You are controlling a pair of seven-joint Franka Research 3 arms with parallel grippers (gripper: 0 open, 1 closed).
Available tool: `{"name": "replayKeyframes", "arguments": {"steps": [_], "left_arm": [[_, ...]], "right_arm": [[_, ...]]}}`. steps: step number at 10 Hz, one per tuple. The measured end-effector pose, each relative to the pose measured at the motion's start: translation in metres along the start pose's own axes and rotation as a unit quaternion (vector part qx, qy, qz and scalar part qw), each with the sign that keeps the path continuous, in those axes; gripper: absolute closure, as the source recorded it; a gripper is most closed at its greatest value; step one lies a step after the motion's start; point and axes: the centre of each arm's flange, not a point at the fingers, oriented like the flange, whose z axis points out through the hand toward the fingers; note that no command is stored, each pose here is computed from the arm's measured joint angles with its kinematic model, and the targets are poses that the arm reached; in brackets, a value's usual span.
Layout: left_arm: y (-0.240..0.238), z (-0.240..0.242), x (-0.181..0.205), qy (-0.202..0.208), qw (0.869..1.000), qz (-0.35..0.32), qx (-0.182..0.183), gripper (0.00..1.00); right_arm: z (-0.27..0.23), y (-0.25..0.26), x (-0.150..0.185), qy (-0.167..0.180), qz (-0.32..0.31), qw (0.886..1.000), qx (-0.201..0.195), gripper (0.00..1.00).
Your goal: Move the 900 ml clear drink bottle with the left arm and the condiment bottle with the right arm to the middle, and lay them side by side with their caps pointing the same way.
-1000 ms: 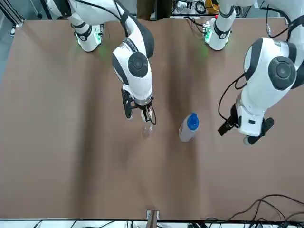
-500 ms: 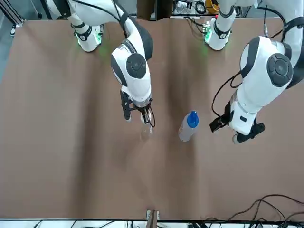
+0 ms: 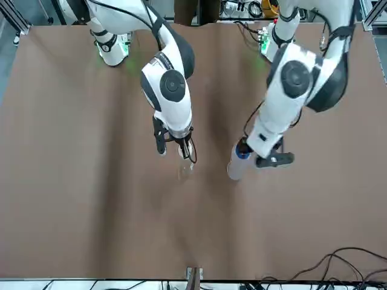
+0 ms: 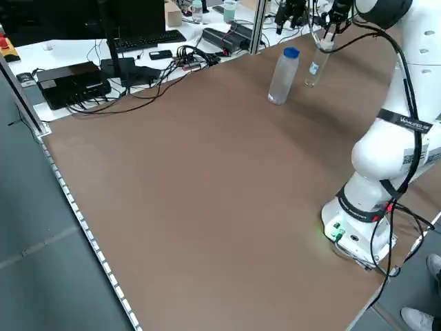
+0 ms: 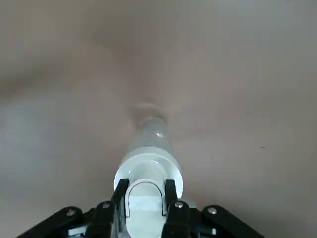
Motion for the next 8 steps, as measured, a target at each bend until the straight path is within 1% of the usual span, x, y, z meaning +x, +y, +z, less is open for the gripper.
{"name": "replayKeyframes", "arguments": {"steps": [1,2,6,8], "left_arm": [[0.0,0.012,0.002,-0.007,0.999,0.039,0.001,0.0],[-0.005,0.017,0.005,-0.01,0.998,0.06,0.002,0.0],[-0.001,0.028,-0.001,-0.022,0.996,0.09,0.006,0.0],[0.004,0.037,-0.008,-0.032,0.994,0.1,0.007,0.0]], "right_arm": [[0.0,0.0,0.0,0.0,0.0,1.0,0.0,0.67],[0.001,0.0,0.0,0.0,0.0,1.0,0.0,0.67],[0.002,0.0,0.0,0.0,0.0,1.0,0.0,0.65],[-0.001,-0.001,0.0,-0.002,0.0,1.0,0.004,0.6]]}}
